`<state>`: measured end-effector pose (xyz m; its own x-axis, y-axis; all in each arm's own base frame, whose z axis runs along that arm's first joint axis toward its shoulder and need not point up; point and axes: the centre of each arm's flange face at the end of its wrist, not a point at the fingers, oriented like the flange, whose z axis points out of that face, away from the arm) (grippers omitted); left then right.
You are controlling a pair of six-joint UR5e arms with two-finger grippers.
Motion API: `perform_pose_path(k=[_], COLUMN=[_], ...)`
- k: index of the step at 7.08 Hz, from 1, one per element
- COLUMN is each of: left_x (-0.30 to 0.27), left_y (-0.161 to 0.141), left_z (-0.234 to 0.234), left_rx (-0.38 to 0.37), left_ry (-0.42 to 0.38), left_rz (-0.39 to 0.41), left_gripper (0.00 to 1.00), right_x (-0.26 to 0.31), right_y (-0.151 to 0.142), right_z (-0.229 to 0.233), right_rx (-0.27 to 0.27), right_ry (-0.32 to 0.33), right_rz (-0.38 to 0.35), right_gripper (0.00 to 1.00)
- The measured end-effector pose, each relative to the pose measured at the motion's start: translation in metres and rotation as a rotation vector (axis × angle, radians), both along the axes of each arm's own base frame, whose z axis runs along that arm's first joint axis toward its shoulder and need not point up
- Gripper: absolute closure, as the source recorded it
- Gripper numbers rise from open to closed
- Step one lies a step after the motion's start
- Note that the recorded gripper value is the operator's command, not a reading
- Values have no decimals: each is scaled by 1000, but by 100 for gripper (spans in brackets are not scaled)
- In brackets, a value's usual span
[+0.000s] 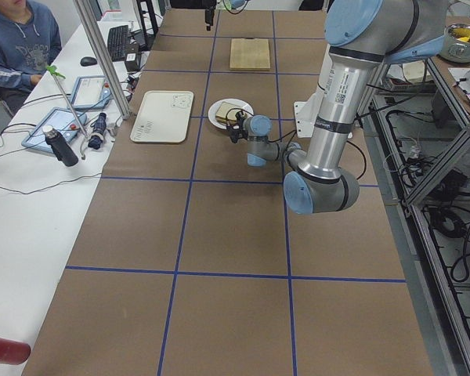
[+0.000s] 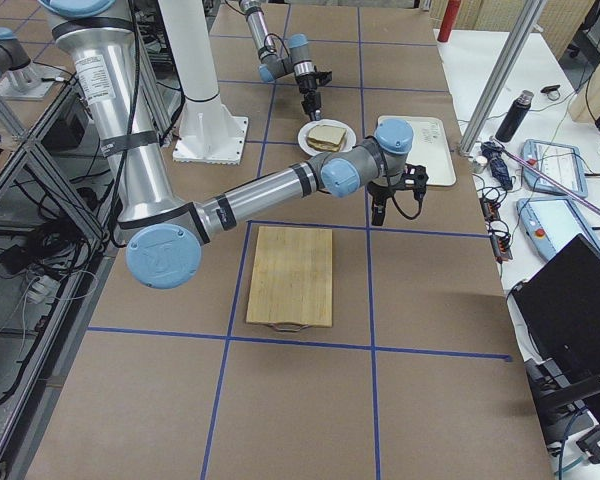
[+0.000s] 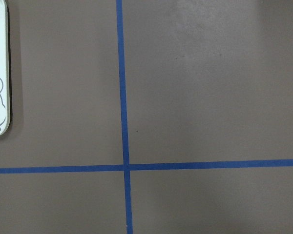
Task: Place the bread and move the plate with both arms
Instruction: 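Close the left gripper on the plate rim nearest it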
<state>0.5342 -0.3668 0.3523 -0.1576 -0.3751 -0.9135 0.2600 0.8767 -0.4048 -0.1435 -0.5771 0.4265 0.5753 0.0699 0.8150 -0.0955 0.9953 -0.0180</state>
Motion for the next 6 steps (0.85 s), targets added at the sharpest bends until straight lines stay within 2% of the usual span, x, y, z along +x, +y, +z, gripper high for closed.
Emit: perform_pose_path(k=[2,4,5,6], left_x=[6,15,18,19], left_y=[1,6,7,8], left_z=[-2,-4,-4,-3], left_rx=[0,1,2,2], left_ry=[0,-1,0,-2], left_rz=[-4,-21,-24,-24], left_gripper=[58,67,75,91], right_x=[0,0,0,0], right_y=[0,0,0,0], right_z=[0,1,1,1], right_rx=[-1,-4,-3,-3], right_ry=[-1,0,0,0], right_rz=[-1,-1,-1,-1], right_gripper=[0,0,0,0])
